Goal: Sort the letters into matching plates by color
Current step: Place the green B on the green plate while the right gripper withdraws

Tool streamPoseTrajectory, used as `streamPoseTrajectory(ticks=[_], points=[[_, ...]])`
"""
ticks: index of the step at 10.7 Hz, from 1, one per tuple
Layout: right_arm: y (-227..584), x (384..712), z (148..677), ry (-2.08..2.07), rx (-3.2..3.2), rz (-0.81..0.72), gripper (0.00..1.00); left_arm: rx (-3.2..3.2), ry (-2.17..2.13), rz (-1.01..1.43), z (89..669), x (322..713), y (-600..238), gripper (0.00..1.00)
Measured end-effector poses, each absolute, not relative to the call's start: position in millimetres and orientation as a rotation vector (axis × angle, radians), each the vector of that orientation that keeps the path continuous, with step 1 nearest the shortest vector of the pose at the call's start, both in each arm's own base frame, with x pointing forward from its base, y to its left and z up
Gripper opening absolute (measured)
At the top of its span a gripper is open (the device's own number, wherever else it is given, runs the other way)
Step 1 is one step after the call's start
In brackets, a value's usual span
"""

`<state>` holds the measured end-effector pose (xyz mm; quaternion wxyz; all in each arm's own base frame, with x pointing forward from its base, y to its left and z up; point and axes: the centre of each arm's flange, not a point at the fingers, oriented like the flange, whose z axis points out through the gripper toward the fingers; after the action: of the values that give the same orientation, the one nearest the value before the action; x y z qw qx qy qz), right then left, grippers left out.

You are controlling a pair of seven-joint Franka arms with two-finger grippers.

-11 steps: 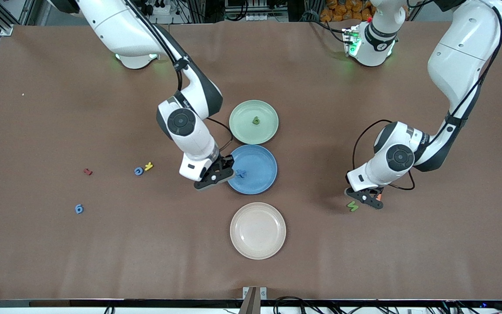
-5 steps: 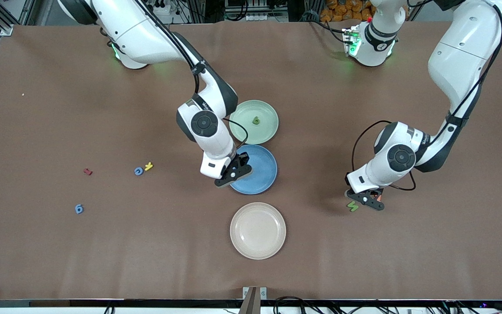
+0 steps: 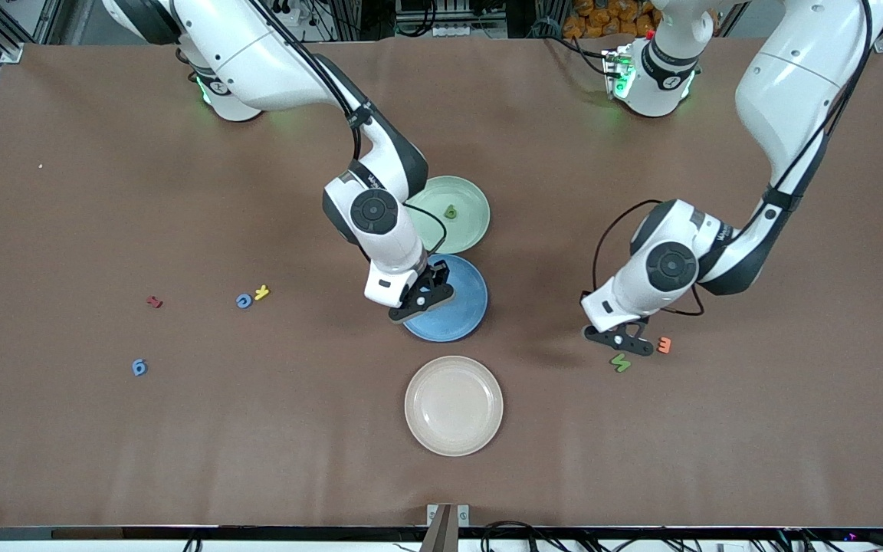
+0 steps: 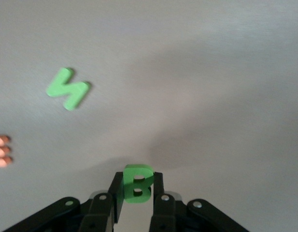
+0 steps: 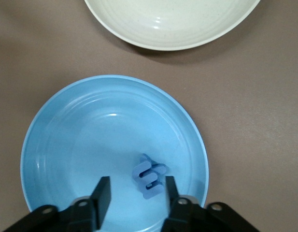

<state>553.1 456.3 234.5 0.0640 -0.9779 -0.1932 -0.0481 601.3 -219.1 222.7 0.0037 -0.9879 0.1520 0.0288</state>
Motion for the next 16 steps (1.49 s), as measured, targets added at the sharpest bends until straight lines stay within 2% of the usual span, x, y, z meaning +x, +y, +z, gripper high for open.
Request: streamPoseTrajectory(ticks=[3, 4, 7, 10, 13, 16], points=[[446.2, 561.6, 233.1, -0.569, -2.963, -0.157, 0.92, -3.109, 0.333, 0.145, 249.7, 579.5, -265.3, 0.27], [428.6, 574.2, 232.8, -0.534, -2.981, -0.150, 1.00, -3.123, 0.274, 0.156, 260.4, 571.5, -285.3, 0.27], [335.7, 625.4, 236.1, -0.350, -3.060, -0.065, 1.00, -3.162, 0.092, 0.209, 277.1, 535.4, -350.7, 0.27], [243.9, 659.8, 256.1, -0.205, -3.121, 0.006, 1.00, -3.135, -0.048, 0.234, 276.4, 485.7, -414.8, 0.27], [161.0, 680.6, 271.7, -0.014, -3.146, 0.034, 1.00, -3.107, -0.168, 0.245, 274.3, 429.4, -472.8, 0.27], [99.5, 682.2, 257.8, 0.592, -3.104, 0.086, 1.00, -3.079, -0.279, 0.279, 264.7, 380.9, -516.8, 0.27]])
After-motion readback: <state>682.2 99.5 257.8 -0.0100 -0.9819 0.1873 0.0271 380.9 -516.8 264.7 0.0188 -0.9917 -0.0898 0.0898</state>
